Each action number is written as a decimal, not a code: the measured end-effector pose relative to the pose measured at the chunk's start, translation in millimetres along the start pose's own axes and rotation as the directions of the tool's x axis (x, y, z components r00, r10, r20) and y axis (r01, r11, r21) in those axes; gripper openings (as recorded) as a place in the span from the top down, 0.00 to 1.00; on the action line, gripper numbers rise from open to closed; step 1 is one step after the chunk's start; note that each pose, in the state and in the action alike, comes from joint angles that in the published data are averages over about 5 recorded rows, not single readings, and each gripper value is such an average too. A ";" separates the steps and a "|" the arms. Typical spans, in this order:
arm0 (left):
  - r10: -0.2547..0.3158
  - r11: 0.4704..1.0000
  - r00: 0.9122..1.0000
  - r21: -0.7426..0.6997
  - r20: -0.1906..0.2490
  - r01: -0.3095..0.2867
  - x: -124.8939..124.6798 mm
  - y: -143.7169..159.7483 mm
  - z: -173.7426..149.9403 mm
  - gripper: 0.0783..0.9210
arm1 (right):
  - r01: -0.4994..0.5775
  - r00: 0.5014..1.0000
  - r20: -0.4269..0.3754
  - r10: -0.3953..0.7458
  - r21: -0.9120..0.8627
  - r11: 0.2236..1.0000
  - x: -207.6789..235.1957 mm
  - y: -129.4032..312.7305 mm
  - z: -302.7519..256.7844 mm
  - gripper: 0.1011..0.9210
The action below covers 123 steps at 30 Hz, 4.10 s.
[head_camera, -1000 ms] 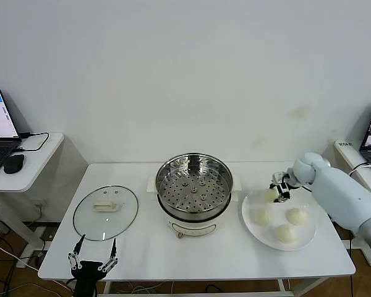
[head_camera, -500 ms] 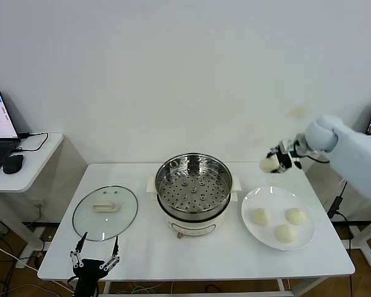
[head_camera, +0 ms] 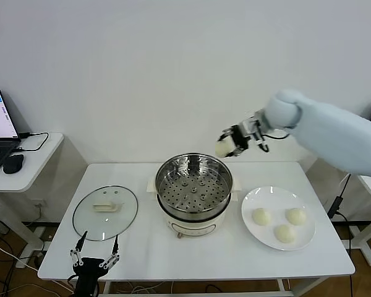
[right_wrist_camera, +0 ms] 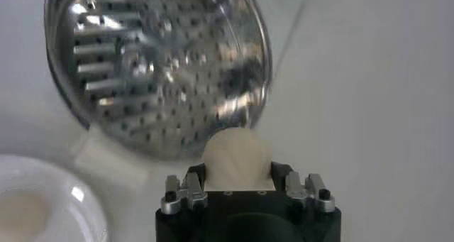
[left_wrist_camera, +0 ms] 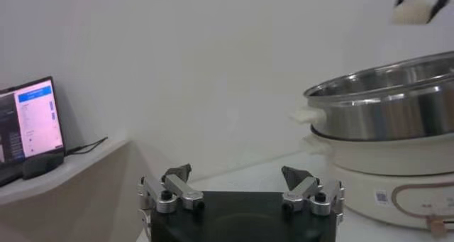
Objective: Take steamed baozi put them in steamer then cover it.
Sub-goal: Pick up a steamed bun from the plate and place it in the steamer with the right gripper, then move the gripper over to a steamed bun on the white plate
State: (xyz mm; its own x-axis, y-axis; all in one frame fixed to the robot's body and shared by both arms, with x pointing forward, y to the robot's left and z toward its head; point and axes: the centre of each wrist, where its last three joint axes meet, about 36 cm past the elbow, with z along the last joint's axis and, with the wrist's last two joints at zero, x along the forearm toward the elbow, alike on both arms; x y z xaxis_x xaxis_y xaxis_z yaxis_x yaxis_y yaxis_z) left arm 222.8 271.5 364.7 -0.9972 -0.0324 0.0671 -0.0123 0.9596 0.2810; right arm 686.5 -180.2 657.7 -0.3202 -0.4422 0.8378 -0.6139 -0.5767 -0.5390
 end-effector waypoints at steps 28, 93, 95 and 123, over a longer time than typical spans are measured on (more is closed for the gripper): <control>-0.015 1.000 1.000 0.024 0.014 0.014 0.7 0.4 -5.0 0.12 | 0.173 0.985 -0.077 -0.155 0.490 0.854 -116.9 -37.3 -33.3 0.41; -0.008 0.999 0.999 0.044 0.035 0.006 4.8 -3.0 -23.3 0.12 | 0.128 0.929 -0.227 -0.293 -0.544 0.829 36.1 218.8 59.3 0.12; -0.010 0.999 0.999 0.042 0.034 0.008 5.3 -2.3 -23.0 0.12 | 0.134 0.929 -0.218 -0.299 -0.554 0.822 25.7 225.6 60.2 0.12; -0.020 0.999 0.999 0.030 0.029 0.020 1.3 3.6 -14.4 0.12 | 0.157 0.930 -0.182 -0.318 -0.585 0.796 -78.3 244.5 71.8 0.18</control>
State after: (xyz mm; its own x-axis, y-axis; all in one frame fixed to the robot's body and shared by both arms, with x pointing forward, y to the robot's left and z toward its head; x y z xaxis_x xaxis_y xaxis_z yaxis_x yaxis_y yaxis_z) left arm 222.5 270.9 379.6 -0.9985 -0.0439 0.0334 -0.0340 0.9668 0.2532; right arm 613.2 -336.0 454.1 -0.2343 -0.1028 0.9667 -0.9608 -0.1270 -0.2464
